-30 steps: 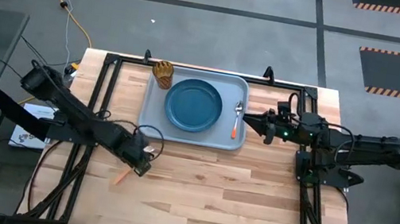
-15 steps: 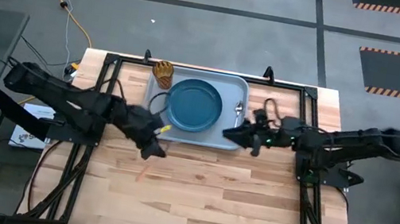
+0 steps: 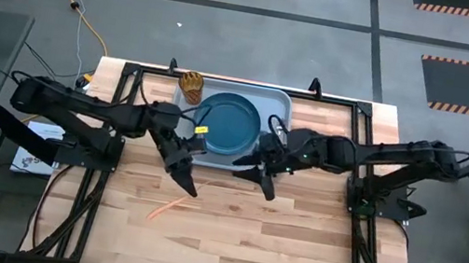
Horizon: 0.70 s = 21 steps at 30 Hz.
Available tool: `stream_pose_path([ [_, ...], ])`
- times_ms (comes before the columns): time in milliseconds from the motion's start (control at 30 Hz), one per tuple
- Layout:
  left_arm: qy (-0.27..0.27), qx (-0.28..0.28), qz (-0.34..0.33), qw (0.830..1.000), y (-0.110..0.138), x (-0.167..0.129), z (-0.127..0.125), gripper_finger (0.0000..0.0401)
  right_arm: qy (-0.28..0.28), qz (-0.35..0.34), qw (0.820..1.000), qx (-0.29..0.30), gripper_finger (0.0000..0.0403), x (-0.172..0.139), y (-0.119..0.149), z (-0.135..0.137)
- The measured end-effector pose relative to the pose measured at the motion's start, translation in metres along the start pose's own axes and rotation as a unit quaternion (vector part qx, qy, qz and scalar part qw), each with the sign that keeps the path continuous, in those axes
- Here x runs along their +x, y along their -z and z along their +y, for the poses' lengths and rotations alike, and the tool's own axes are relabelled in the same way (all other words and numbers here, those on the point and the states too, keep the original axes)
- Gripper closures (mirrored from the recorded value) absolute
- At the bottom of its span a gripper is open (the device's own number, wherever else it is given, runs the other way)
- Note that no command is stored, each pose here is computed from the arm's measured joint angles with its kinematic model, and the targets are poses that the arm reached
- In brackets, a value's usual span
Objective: Pick and place plate/cup/fork/spoon on tray
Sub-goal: Put the fork between the plate and spoon on the tray
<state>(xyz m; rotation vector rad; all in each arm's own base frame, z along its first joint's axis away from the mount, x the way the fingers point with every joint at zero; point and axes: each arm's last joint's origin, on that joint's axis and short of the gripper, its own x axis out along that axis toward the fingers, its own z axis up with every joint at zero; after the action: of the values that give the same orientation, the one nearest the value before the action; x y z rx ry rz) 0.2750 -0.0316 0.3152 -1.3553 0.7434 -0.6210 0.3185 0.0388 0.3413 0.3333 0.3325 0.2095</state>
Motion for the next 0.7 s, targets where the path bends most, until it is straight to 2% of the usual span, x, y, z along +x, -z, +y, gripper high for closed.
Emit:
stream_pose_path([
  [67, 0.003, -0.014, 0.011, 1.0, -0.001, 0.0, 0.001, 0.0387, -0.021, -0.015, 1.0, -0.018, 0.0224, 0.005, -0.012, 0.004],
  [300, 0.021, -0.023, 0.017, 0.999, -0.004, 0.0, -0.003, 0.0387, -0.078, -0.007, 0.995, -0.066, 0.0158, 0.015, -0.024, 0.01],
  [433, 0.022, -0.027, 0.012, 0.999, -0.004, 0.0, -0.003, 0.0387, -0.098, 0.005, 0.993, -0.071, 0.0147, 0.017, -0.021, 0.012],
  [700, 0.023, -0.025, -0.008, 0.999, -0.007, -0.002, -0.003, 0.0387, -0.071, 0.006, 0.995, -0.068, 0.0147, 0.025, -0.017, 0.008],
])
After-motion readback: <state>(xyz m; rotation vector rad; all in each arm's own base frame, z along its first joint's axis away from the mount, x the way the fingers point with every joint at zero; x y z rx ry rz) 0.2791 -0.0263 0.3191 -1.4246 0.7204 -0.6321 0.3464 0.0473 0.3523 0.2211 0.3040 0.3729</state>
